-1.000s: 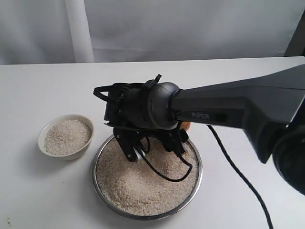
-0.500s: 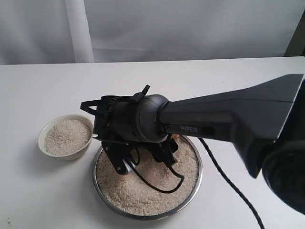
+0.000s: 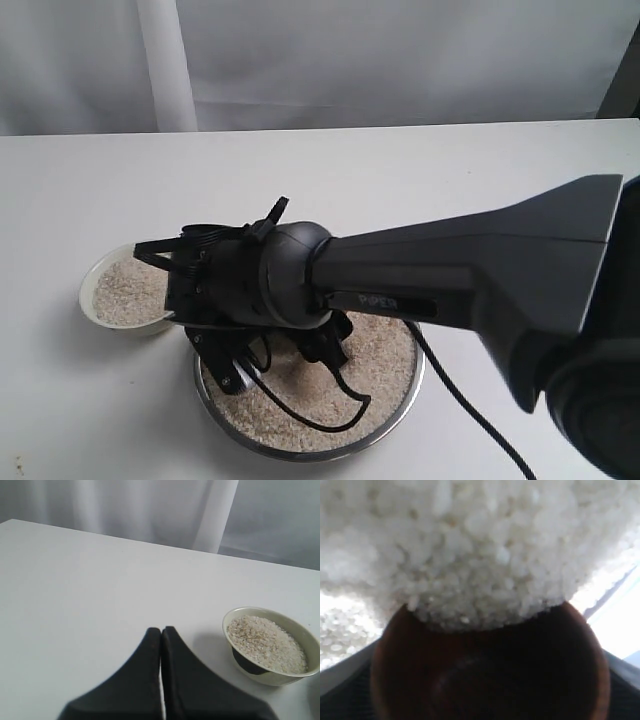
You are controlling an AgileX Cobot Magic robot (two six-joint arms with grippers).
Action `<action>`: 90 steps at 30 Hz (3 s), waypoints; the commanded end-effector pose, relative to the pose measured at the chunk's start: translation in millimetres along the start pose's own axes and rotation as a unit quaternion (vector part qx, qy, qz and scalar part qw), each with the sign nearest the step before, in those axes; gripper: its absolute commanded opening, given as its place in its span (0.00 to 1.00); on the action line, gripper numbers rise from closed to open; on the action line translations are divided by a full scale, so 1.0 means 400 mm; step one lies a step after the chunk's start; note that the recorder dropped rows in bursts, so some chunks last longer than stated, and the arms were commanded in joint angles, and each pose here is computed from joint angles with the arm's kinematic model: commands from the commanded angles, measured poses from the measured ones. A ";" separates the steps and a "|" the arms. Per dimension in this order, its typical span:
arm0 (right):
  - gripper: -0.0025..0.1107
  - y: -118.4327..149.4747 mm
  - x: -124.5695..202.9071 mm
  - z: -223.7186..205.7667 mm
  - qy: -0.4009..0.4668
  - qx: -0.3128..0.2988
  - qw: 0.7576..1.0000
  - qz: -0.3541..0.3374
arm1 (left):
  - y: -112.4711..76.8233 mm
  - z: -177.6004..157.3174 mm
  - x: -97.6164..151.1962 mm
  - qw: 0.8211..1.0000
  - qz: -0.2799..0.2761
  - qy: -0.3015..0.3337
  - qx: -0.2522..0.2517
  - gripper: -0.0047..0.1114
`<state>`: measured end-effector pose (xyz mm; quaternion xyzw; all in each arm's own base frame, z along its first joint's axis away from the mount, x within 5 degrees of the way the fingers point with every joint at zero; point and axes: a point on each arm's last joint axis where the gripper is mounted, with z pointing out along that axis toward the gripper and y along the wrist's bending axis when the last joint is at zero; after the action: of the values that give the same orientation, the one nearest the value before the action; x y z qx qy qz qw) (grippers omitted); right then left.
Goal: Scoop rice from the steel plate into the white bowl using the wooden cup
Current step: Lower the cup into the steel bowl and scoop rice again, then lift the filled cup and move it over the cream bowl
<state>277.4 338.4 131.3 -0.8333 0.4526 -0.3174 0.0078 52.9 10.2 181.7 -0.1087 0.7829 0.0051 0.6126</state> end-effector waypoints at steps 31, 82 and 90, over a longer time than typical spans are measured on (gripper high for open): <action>0.02 0.011 -0.025 -0.045 -0.073 -0.035 0.996 0.048 | -0.002 -0.001 -0.004 1.000 -0.003 -0.004 0.005 0.04; 0.02 0.059 0.194 -0.070 -0.278 -0.077 0.899 0.329 | -0.002 -0.001 -0.004 1.000 -0.003 -0.004 0.005 0.04; 0.02 0.068 0.202 -0.081 -0.312 -0.018 0.885 0.346 | -0.002 -0.001 -0.004 1.000 -0.003 -0.004 0.005 0.04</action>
<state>268.5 269.2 183.2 -0.6810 0.6992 -0.0093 0.2175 52.9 10.2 181.7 -0.1087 0.7829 0.0051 0.6126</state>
